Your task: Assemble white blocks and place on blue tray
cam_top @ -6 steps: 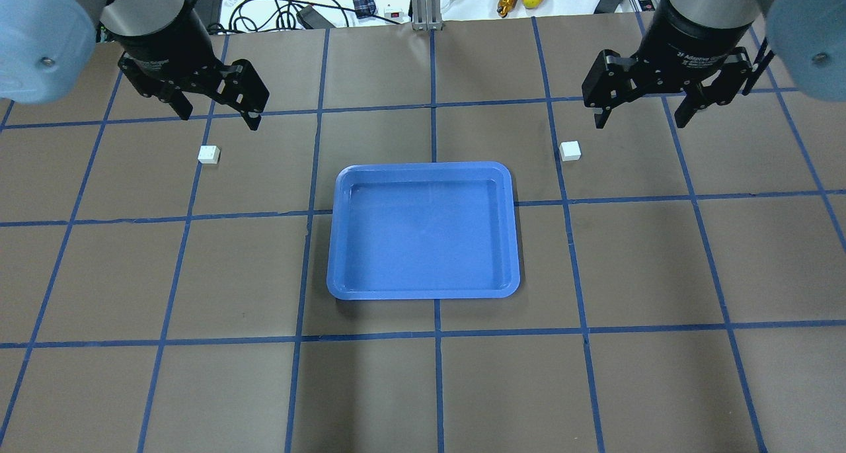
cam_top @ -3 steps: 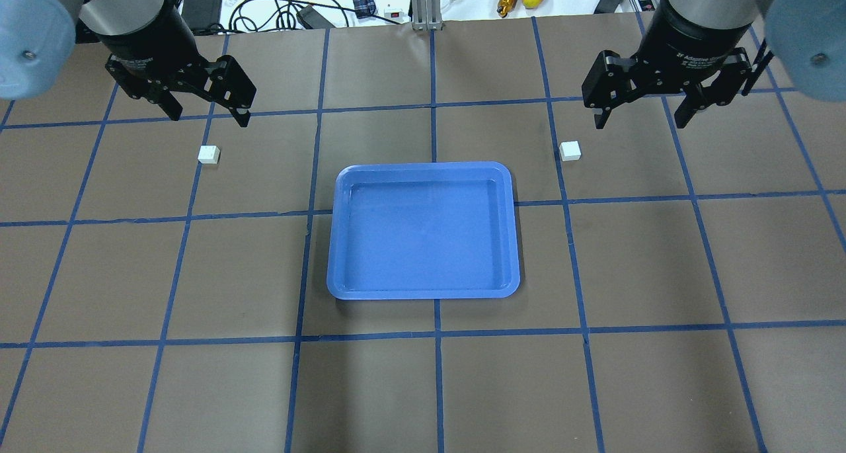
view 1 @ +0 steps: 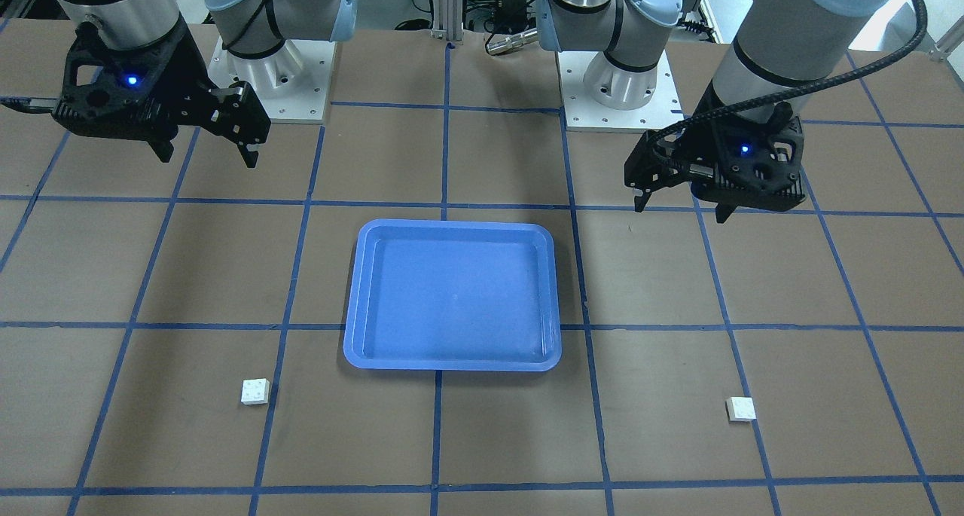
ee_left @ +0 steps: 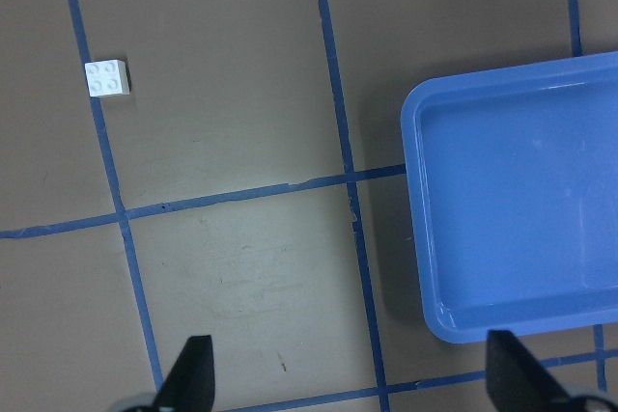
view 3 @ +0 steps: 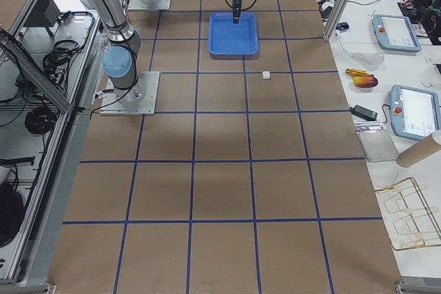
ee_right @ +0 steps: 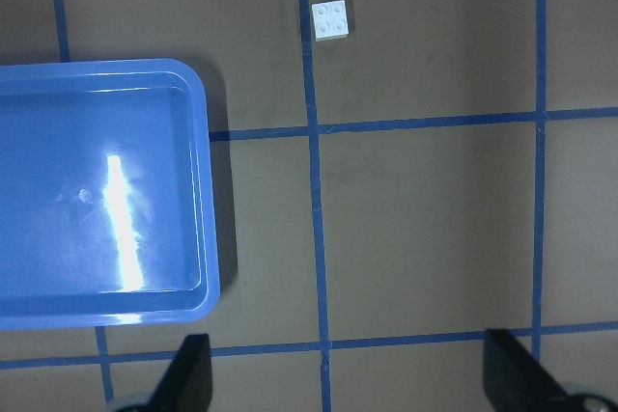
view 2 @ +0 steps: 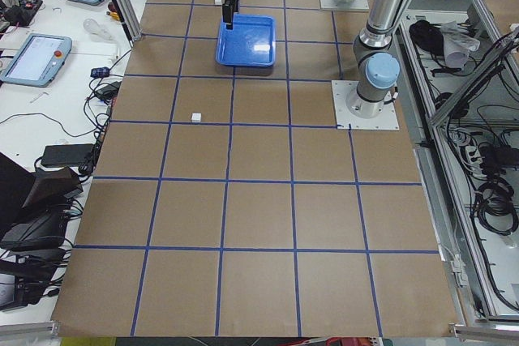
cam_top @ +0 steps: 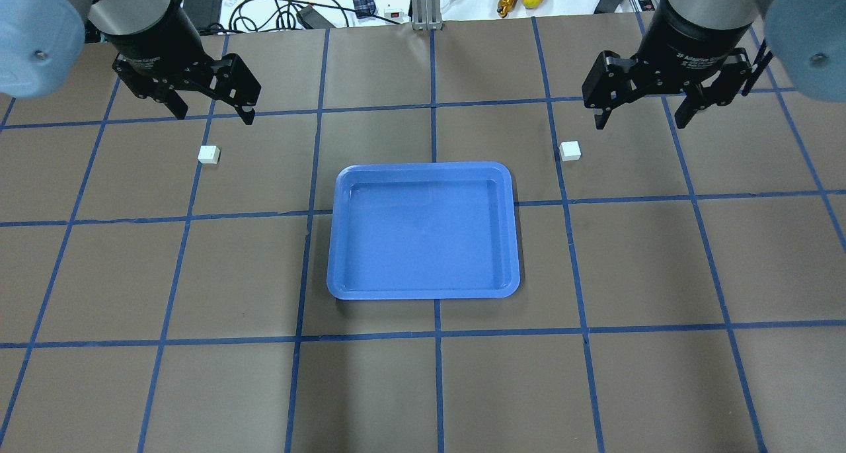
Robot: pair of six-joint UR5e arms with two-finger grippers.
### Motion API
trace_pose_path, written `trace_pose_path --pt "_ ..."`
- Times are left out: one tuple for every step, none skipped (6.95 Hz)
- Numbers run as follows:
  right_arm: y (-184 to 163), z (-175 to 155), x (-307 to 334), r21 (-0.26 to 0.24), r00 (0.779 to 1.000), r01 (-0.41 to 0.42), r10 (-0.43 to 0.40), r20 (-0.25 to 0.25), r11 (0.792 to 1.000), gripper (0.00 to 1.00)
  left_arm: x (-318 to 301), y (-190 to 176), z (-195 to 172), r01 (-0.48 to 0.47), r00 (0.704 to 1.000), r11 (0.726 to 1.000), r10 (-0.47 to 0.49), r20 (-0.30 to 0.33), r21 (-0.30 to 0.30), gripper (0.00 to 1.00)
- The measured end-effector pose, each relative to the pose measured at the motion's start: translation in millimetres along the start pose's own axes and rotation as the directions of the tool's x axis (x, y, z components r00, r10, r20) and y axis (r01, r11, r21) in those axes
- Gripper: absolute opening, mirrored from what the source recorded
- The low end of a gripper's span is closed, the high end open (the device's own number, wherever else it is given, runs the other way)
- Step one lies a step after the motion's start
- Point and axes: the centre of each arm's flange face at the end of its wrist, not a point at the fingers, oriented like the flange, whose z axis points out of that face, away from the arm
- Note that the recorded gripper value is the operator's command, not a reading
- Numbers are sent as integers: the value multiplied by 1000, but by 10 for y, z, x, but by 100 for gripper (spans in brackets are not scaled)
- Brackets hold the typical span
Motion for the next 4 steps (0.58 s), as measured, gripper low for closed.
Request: trace_pose_path --pt "-1 18 5 -5 1000 0 0 -5 1000 100 0 -4 -8 1 1000 1000 -1 3 5 100" --pt "2 50 11 -16 1000 1 -1 -11 1000 100 -1 -11 0 3 1000 1000 -3 4 5 100" --pt "-1 83 10 -23 1000 3 -3 -10 1000 100 1 -17 8 4 1000 1000 -4 3 4 100" --pt "-28 141 3 -34 1000 3 -3 -5 999 100 1 -26 29 5 1000 1000 -5 1 1 100"
